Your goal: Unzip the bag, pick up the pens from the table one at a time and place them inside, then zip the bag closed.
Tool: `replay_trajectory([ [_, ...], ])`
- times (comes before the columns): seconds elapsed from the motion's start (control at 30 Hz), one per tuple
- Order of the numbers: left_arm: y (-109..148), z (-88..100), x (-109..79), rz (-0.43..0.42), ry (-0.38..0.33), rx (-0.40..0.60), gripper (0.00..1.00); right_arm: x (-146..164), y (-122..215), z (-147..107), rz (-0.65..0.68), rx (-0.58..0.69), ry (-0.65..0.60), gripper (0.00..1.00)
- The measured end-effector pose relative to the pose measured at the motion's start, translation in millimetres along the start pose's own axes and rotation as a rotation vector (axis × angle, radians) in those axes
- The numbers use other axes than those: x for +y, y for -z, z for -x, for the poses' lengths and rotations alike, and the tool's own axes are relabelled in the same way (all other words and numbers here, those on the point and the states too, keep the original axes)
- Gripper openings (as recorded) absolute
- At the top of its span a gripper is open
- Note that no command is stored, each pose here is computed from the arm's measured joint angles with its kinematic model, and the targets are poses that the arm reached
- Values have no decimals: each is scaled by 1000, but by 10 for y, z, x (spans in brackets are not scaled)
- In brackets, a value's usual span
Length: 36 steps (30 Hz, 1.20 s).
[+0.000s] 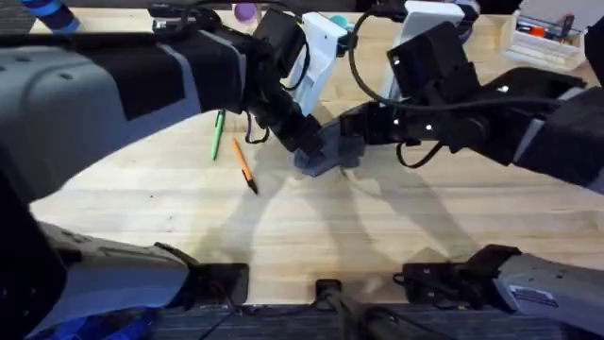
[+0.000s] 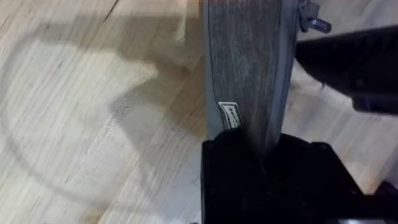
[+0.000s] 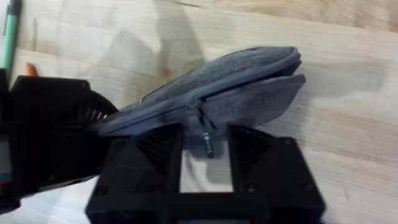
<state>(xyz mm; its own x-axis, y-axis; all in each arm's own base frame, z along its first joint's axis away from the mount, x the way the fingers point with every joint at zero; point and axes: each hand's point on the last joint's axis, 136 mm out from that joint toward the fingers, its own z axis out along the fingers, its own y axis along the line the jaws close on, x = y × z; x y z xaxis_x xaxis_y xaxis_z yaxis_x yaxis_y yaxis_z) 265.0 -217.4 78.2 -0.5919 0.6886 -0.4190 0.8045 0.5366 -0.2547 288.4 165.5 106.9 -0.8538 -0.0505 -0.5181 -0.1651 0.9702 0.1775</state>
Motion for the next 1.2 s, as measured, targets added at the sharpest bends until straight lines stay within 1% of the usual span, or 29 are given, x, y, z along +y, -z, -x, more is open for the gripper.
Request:
replay_trajectory([
  [0.23,0,0,0,0,0,0,43,-13,-46,-31,-8,17,0,125],
  [0.33,0,0,0,0,0,0,43,-14,-46,-31,-8,17,-1,42],
  [0.7,0,0,0,0,0,0,43,8,-44,-37,4,21,4,34],
  [0.83,0,0,0,0,0,0,43,147,33,-22,86,15,25,34],
  [1.03,0,-1,-1,0,0,0,43,395,348,64,235,-46,66,34],
  [1.2,1,-1,-1,0,0,0,43,576,453,10,310,-46,123,34],
])
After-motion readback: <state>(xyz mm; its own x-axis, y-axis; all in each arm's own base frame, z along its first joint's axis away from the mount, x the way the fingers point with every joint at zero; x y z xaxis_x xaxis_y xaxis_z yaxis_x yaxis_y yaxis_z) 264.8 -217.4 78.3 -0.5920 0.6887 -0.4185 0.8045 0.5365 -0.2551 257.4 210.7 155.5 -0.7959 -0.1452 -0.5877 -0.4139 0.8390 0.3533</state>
